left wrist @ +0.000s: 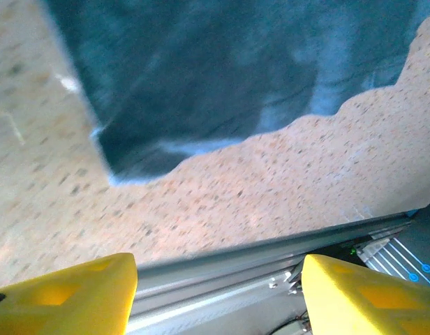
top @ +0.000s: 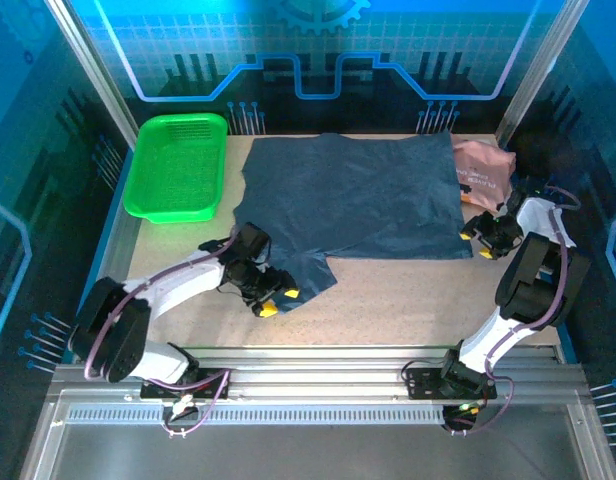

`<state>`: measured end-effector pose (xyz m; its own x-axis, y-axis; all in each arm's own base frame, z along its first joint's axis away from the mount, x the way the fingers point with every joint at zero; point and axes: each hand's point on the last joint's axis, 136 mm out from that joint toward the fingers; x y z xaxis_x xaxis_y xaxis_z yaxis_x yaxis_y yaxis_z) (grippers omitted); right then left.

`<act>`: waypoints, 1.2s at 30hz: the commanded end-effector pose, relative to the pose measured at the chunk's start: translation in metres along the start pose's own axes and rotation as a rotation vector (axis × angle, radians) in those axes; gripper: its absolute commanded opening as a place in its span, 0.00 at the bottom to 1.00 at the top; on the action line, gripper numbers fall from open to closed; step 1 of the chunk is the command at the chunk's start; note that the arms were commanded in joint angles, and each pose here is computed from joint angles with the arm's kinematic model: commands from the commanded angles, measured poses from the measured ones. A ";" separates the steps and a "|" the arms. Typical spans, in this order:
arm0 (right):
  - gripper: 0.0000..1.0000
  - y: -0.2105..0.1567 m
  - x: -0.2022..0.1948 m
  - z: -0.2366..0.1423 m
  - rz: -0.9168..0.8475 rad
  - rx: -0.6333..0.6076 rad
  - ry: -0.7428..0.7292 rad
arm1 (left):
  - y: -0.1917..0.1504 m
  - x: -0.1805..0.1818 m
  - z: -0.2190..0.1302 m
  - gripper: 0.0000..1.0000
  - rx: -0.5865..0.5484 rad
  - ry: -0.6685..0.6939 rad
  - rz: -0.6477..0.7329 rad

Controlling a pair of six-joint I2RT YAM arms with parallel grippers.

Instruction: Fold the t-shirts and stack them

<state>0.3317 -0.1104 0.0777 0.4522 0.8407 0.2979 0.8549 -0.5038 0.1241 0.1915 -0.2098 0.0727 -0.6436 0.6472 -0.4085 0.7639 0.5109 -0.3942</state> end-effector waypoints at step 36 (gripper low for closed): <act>0.52 -0.025 -0.017 0.049 0.074 0.161 0.070 | 0.061 -0.011 0.048 0.00 -0.290 0.149 0.008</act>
<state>0.3316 -0.1107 0.0360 0.4843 0.7878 0.3805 0.8463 -0.5322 0.0246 0.1785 -0.2029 0.0106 -0.6891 0.7197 -0.0847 0.6979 0.6275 -0.3453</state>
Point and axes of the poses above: each hand's point on the last joint's axis, 136 mm out from that joint toward the fingers, its own z axis out along the fingers, its own x axis along the line the jaws close on, y = z × x, and after that the axes turned 11 degrees about -z, right-handed
